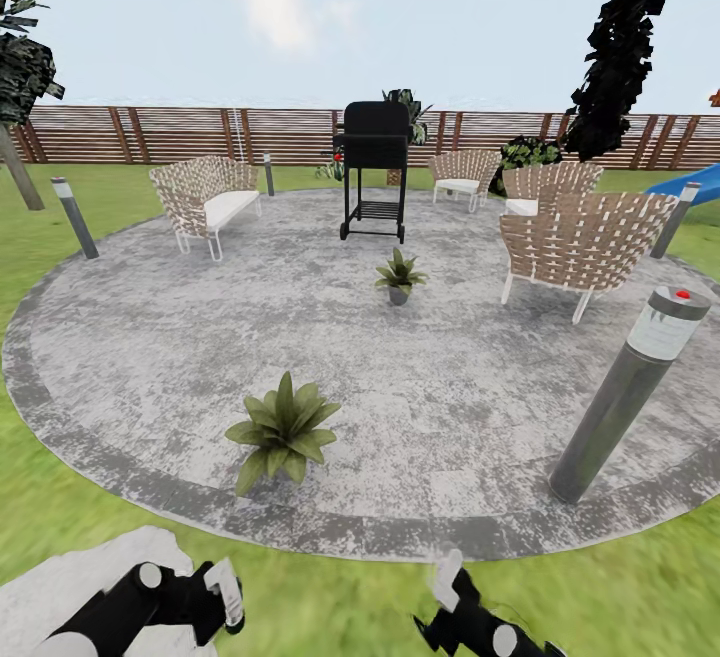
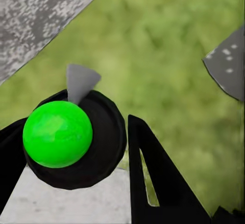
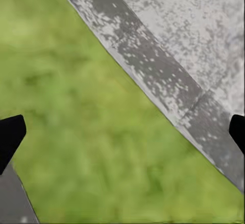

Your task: Pick up the pesticide atomizer in the garden and spray insectifuge to fully cover both potted plants in the garden.

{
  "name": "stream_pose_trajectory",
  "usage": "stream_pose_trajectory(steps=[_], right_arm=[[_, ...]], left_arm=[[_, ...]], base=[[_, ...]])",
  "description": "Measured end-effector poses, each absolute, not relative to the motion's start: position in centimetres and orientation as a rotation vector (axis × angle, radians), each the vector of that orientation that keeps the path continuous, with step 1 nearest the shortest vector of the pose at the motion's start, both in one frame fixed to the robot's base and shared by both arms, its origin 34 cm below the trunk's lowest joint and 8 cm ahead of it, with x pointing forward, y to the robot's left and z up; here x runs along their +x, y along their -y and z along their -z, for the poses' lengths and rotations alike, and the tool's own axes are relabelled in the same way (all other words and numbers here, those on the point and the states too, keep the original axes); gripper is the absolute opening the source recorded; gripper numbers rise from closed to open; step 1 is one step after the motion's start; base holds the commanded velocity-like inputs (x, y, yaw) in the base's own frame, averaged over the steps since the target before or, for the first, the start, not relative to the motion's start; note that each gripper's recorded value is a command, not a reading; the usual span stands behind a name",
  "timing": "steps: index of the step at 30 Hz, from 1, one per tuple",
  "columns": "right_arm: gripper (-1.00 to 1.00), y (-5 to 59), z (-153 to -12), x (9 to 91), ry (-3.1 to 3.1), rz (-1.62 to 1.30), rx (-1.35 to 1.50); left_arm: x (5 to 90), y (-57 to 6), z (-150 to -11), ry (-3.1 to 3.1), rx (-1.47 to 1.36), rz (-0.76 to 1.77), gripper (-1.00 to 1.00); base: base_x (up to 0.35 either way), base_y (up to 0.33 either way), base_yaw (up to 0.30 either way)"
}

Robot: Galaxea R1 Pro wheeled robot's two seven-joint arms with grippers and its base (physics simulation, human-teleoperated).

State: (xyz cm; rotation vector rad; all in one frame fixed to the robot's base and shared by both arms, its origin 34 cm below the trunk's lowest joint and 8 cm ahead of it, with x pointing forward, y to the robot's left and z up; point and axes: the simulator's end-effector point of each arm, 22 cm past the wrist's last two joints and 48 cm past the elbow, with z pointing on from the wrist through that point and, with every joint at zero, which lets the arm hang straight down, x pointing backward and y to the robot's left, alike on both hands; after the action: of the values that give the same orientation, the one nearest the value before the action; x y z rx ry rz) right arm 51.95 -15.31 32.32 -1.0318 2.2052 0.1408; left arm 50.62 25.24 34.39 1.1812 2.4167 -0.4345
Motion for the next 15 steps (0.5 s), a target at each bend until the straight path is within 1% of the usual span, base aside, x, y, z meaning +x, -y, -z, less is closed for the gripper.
stream_pose_trajectory(steps=[6, 9, 15], right_arm=[[1.00, 20.7, -33.3, 52.4, -2.160, 0.083, -0.609], [1.00, 22.3, -32.9, 51.4, -2.181, 0.128, -0.526], [1.00, 23.5, -32.3, 49.6, -2.203, 0.148, -0.460]], left_arm=[[49.4, -25.7, -33.4, -2.557, 1.062, 0.450, -1.00], [48.6, -26.3, -33.0, -2.630, 1.028, 0.440, -1.00], [46.8, -27.6, -32.3, -2.799, 0.939, 0.420, -1.00]], base=[[0.000, 0.000, 0.000], [0.000, 0.000, 0.000], [0.000, 0.000, 0.000]])
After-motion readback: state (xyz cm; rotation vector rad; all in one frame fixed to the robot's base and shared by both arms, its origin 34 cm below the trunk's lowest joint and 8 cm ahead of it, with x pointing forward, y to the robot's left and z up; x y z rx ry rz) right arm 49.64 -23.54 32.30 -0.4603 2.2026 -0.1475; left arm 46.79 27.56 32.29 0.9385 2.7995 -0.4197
